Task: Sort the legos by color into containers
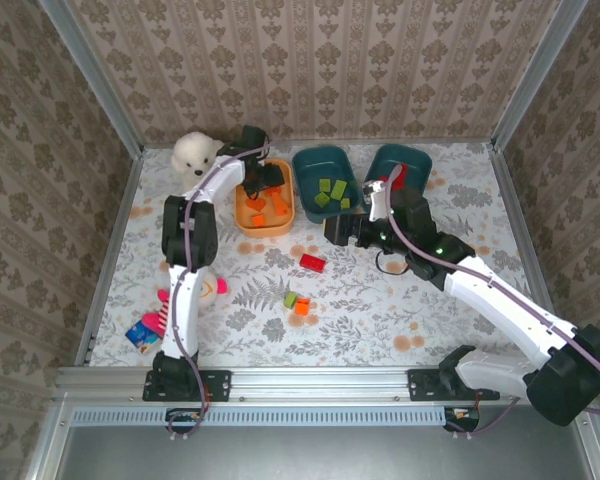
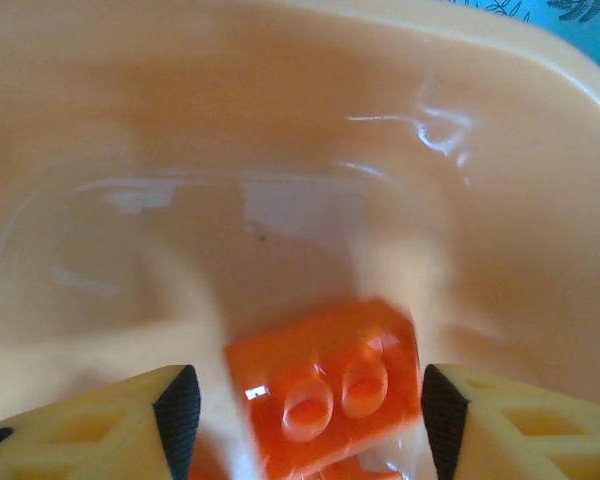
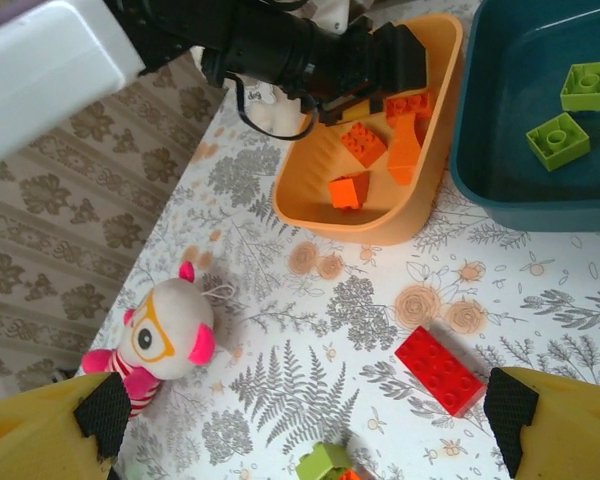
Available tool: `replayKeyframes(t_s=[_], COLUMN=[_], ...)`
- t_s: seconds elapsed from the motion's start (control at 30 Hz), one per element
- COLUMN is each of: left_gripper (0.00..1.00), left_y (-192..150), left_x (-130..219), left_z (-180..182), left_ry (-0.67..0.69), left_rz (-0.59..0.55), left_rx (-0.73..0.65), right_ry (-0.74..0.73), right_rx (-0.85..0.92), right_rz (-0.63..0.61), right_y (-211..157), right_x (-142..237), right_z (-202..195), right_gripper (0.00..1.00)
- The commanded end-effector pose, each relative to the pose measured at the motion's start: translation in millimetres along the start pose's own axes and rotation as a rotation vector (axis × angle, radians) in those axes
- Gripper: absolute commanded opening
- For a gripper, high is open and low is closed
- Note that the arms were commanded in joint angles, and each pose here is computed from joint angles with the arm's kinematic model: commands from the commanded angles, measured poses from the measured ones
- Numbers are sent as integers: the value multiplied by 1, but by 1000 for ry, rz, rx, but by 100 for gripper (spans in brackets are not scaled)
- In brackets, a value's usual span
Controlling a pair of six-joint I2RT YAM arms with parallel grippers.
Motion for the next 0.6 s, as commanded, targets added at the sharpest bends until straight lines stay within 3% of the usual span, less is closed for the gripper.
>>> replayKeyframes(t_s=[0.0,0.3,0.4,0.57], left_gripper=[67,71,72,74], left_y=[11,-33,-63,-130], left_x=[66,146,172,207], left_z=[-20,-5,7,27], left_ry=[-83,-185,-247,-381], left_rz=[-93,-138,-137,-121], left_rx=[7,62,87,133], right_ry=[-36,-108,-143,-163], right_rx=[56,115,160,254], right_rz=[42,122,159,335], right_y=[-3,-18,-19,-40], right_x=[-3,-20,-24,-45], right_z=[0,-1,-4,-12], right_gripper=[94,92,91,90])
Point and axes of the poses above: each hand's point on the last joint's axis, 136 mm out from that joint toward the fingers, its own x axis back along the fingers, its own z axis along the line the jaws close on, y = z × x, the point moved 5 cm from there along x, back along the fingers, and after that the axes turned 8 degrees about x, right-handed, at the moved point
